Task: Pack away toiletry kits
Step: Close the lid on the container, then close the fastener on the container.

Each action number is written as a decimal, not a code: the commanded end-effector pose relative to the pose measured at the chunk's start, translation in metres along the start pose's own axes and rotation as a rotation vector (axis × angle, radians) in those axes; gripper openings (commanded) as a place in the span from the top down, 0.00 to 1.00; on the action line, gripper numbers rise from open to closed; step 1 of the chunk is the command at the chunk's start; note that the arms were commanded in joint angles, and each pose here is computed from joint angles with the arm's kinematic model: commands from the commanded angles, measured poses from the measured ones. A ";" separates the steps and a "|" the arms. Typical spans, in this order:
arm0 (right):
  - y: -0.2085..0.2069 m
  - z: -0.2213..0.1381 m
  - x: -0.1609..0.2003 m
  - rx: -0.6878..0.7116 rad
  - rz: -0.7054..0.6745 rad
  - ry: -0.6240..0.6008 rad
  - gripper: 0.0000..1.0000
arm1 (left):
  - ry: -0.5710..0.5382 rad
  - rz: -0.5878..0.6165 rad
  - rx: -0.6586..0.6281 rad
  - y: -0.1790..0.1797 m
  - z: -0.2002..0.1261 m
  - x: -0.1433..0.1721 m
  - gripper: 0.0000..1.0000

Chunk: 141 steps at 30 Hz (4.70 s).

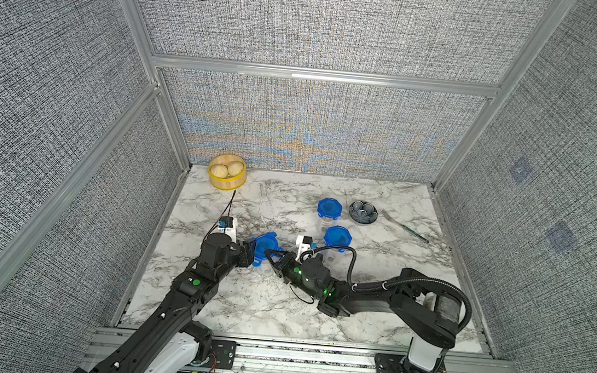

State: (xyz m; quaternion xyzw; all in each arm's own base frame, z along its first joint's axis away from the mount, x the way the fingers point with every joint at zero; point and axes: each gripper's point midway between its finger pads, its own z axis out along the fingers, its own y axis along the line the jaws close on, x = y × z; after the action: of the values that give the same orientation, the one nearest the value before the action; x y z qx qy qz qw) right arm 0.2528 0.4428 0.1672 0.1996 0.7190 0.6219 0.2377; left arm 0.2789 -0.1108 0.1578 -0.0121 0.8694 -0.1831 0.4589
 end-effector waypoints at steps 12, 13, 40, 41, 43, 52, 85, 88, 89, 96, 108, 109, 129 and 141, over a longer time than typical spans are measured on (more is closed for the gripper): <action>-0.002 0.005 -0.002 0.009 0.011 0.000 0.94 | 0.009 0.054 -0.032 0.005 0.014 0.001 0.46; -0.003 0.004 -0.001 0.011 0.010 0.003 0.92 | 0.013 0.056 -0.038 0.007 0.015 0.003 0.46; -0.007 -0.058 -0.023 0.208 -0.268 -0.115 0.50 | 0.019 0.095 0.069 -0.016 0.013 -0.005 0.47; -0.007 -0.059 -0.023 0.209 -0.282 -0.112 0.51 | 0.012 0.098 0.064 -0.015 0.012 -0.007 0.46; -0.008 -0.061 -0.023 0.216 -0.293 -0.110 0.50 | 0.001 0.105 0.055 -0.015 0.008 -0.012 0.42; -0.003 -0.096 -0.044 0.270 -0.438 -0.165 0.43 | -0.030 0.182 0.110 -0.039 -0.009 -0.030 0.25; 0.018 -0.200 -0.125 0.362 -0.680 0.199 0.22 | 0.460 0.513 -0.087 -0.075 -0.012 0.000 0.01; 0.020 -0.198 -0.127 0.349 -0.668 0.209 0.22 | 0.482 0.534 -0.117 -0.070 -0.009 0.001 0.01; 0.020 -0.197 -0.126 0.346 -0.666 0.217 0.22 | 0.492 0.541 -0.127 -0.069 -0.009 0.000 0.01; 0.015 -0.195 -0.127 0.342 -0.644 0.226 0.22 | 0.563 0.576 -0.205 -0.059 -0.003 0.004 0.01; 0.009 -0.197 -0.131 0.331 -0.619 0.222 0.22 | 0.646 0.559 -0.229 -0.061 0.009 0.015 0.00; 0.009 -0.197 -0.132 0.332 -0.617 0.219 0.22 | 0.650 0.560 -0.229 -0.061 0.009 0.016 0.00; 0.011 -0.203 -0.134 0.320 -0.611 0.194 0.22 | 0.624 0.491 -0.201 -0.052 0.003 0.015 0.01; 0.012 -0.205 -0.136 0.312 -0.609 0.182 0.22 | 0.666 0.495 -0.155 -0.056 0.007 0.023 0.01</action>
State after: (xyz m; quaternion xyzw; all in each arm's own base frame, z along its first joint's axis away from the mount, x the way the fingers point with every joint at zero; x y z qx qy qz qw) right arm 0.2417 0.1995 0.2113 -0.0428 0.8557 0.4128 0.3091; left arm 0.2621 -0.1694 0.1551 0.2186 0.9584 0.0049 0.1833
